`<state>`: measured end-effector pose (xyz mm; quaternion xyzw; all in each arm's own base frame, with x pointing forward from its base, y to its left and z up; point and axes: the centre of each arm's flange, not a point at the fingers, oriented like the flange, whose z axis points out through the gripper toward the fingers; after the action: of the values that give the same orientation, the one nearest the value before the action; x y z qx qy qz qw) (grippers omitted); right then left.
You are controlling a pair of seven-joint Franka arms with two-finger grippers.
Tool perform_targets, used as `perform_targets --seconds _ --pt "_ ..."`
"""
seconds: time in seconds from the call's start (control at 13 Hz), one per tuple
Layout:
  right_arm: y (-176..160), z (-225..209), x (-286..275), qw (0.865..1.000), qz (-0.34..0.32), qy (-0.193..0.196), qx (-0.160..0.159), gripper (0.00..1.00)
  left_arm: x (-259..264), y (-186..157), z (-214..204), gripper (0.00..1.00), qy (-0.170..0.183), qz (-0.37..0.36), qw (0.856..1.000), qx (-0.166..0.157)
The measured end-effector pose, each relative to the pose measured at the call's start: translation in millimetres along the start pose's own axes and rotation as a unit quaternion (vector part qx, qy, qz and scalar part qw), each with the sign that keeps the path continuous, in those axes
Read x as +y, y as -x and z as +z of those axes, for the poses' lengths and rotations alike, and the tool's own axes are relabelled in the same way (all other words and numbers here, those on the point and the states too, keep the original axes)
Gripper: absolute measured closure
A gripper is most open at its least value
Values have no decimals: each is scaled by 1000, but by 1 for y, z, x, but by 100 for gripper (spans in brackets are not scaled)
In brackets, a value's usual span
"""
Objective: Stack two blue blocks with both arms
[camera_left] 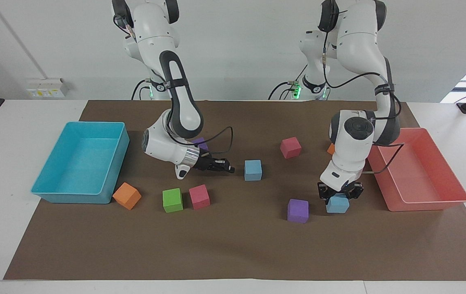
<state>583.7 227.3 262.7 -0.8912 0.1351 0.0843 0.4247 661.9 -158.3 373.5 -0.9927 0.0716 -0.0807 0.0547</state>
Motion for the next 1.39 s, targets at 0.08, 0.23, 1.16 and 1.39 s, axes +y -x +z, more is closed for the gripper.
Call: perform_targets --seconds 0.08,0.23,1.16,1.39 --pt "0 0 0 1000 0 0 0 99 10 5 -20 41 0 -4 1000 -8" --pt "0 0 1 1000 1 0 0 99 51 15 -48 41 5 -29 1000 -8" --pt "1 1 2 1000 2 1 -1 99 257 100 -56 41 48 -56 997 -30" --pt "1 1 2 1000 2 1 -1 99 267 112 -46 41 44 -55 997 -37"
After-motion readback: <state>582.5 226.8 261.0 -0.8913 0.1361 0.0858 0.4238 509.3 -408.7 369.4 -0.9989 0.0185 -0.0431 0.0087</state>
